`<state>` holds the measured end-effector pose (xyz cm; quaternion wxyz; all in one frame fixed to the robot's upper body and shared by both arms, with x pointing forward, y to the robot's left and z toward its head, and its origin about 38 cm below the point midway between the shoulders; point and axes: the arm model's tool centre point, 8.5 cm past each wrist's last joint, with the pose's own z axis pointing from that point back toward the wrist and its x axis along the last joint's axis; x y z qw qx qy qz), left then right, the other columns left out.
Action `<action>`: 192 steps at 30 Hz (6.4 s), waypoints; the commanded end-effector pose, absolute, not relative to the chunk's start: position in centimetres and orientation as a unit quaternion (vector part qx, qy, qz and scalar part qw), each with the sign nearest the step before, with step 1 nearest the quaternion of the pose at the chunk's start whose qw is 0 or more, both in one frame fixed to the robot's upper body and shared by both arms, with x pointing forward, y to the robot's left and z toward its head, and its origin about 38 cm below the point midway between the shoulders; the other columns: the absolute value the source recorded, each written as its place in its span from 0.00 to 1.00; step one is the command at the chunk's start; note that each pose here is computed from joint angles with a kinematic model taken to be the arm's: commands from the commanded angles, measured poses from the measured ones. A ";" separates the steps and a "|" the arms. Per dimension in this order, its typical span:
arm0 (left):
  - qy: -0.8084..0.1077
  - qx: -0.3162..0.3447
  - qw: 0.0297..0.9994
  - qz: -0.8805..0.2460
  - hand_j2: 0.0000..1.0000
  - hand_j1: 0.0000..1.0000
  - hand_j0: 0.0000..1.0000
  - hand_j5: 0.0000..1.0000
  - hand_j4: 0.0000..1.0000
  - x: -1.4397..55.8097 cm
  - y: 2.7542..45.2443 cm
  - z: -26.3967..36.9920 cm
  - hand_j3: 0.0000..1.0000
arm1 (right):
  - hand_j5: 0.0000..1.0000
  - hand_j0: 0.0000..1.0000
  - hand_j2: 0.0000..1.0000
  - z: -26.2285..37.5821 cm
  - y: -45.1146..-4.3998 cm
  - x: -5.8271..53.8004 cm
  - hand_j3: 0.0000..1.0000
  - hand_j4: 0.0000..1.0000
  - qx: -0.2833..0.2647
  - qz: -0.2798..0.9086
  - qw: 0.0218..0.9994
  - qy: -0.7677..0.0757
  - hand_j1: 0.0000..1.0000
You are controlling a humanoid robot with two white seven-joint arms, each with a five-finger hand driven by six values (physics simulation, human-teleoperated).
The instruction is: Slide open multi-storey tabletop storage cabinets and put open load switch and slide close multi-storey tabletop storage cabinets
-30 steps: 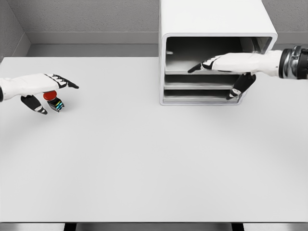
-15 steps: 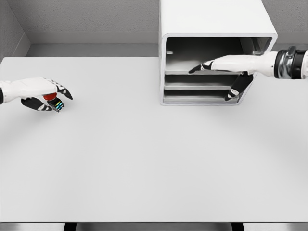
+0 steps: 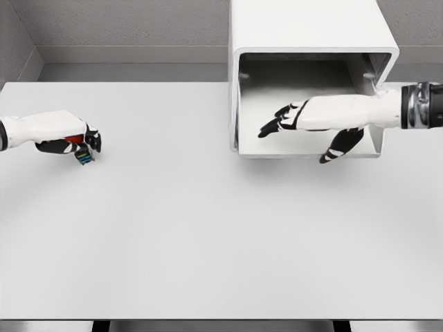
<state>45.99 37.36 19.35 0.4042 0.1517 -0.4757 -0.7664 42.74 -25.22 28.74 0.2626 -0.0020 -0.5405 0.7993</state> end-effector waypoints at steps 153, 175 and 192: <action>-0.673 -0.096 0.218 -0.700 1.00 1.00 1.00 1.00 1.00 37.0 24.0 30.6 1.00 | 1.00 1.00 1.00 29.1 -29.2 42.3 1.00 1.00 -0.060 0.791 0.260 -0.551 1.00; -0.671 -0.100 0.225 -0.700 1.00 1.00 1.00 1.00 1.00 36.8 24.1 30.0 1.00 | 1.00 1.00 1.00 26.8 -30.4 39.2 1.00 1.00 -0.036 0.790 0.276 -0.546 1.00; -0.670 -0.097 0.228 -0.699 1.00 1.00 1.00 1.00 1.00 36.9 24.3 29.9 1.00 | 1.00 1.00 1.00 24.1 -34.8 39.6 1.00 1.00 -0.050 0.779 0.347 -0.519 1.00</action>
